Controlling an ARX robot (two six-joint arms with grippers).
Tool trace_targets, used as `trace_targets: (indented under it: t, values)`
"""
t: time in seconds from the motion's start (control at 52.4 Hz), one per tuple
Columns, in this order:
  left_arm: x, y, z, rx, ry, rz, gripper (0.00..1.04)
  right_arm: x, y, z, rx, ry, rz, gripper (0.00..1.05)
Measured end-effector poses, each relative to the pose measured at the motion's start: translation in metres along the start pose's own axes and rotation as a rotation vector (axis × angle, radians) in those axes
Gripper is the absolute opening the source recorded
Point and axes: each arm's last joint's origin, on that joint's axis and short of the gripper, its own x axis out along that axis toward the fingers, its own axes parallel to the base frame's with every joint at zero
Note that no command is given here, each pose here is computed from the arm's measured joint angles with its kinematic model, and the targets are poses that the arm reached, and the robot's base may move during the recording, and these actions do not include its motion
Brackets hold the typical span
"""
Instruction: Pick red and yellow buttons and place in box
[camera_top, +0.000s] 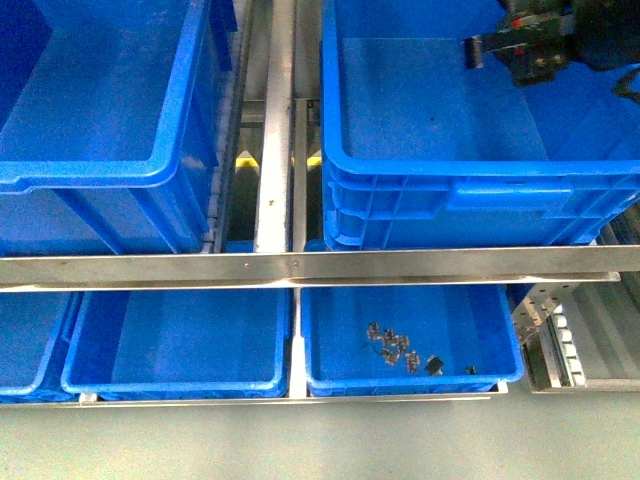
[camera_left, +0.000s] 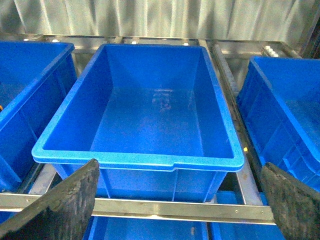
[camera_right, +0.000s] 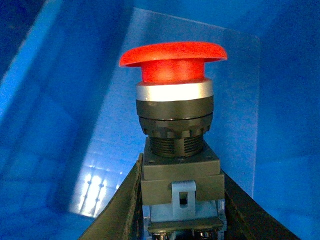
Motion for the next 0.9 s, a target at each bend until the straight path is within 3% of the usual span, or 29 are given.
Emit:
trace_targets:
  t: [0.248, 0.401, 0.783, 0.898]
  values:
    - [0.000, 0.000, 0.000, 0.001, 0.000, 0.000, 0.97, 0.142, -0.002, 0.034, 0.115, 0.178, -0.133, 0.28]
    - [0.000, 0.000, 0.000, 0.001, 0.000, 0.000, 0.97, 0.197, -0.003, 0.046, 0.107, 0.243, -0.193, 0.28]
    - [0.000, 0.000, 0.000, 0.001, 0.000, 0.000, 0.97, 0.241, 0.000, 0.022, 0.131, 0.343, -0.215, 0.27]
    - [0.000, 0.000, 0.000, 0.001, 0.000, 0.000, 0.97, 0.240, 0.002, 0.030, 0.146, 0.313, -0.186, 0.39]
